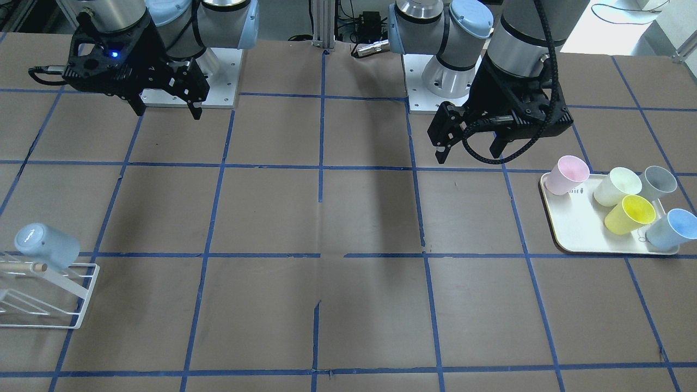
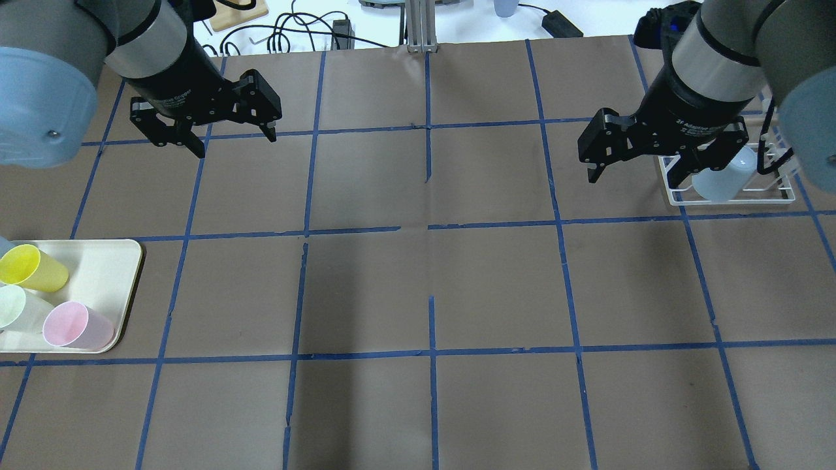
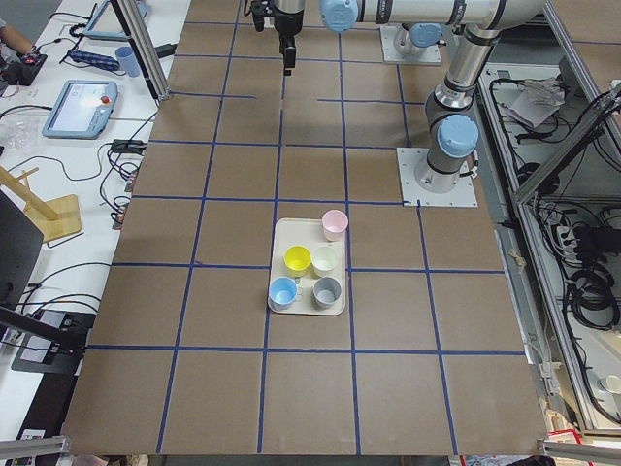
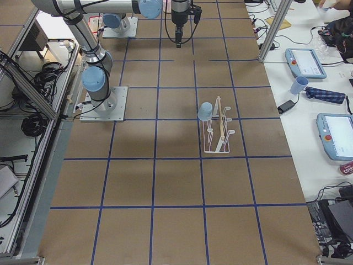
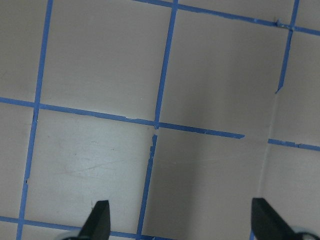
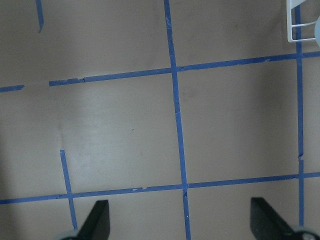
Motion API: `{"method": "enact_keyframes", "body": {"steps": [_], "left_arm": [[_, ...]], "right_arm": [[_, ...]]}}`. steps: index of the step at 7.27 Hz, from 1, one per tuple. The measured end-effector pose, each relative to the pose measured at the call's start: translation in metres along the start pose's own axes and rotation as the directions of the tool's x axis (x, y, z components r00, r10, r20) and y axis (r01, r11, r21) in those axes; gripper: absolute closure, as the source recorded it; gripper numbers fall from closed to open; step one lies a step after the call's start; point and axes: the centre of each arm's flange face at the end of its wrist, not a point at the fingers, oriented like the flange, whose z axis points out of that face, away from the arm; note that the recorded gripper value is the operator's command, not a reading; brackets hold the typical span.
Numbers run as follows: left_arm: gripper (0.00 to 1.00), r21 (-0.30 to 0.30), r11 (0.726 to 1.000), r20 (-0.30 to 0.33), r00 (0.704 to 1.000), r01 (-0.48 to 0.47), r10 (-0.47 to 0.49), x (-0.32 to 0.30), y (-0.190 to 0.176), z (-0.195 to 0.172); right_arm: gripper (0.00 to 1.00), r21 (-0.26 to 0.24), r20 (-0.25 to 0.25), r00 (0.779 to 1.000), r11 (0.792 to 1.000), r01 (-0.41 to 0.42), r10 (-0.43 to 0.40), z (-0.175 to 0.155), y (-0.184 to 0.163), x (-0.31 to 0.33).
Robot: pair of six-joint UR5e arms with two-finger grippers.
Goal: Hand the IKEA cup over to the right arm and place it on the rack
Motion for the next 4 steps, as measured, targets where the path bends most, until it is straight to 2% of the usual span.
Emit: {"method": "enact_keyframes", "body": {"steps": [4], "left_arm": [[0.0,0.002,1.0,-0.002,1.0,0.001,-0.001,0.0008,-0.0018,0.0016]], "right_arm": [[0.0,-0.003,-0.005,1.0,1.0,0.006,-0.006,0.0028,0.002,-0.0012]]}}
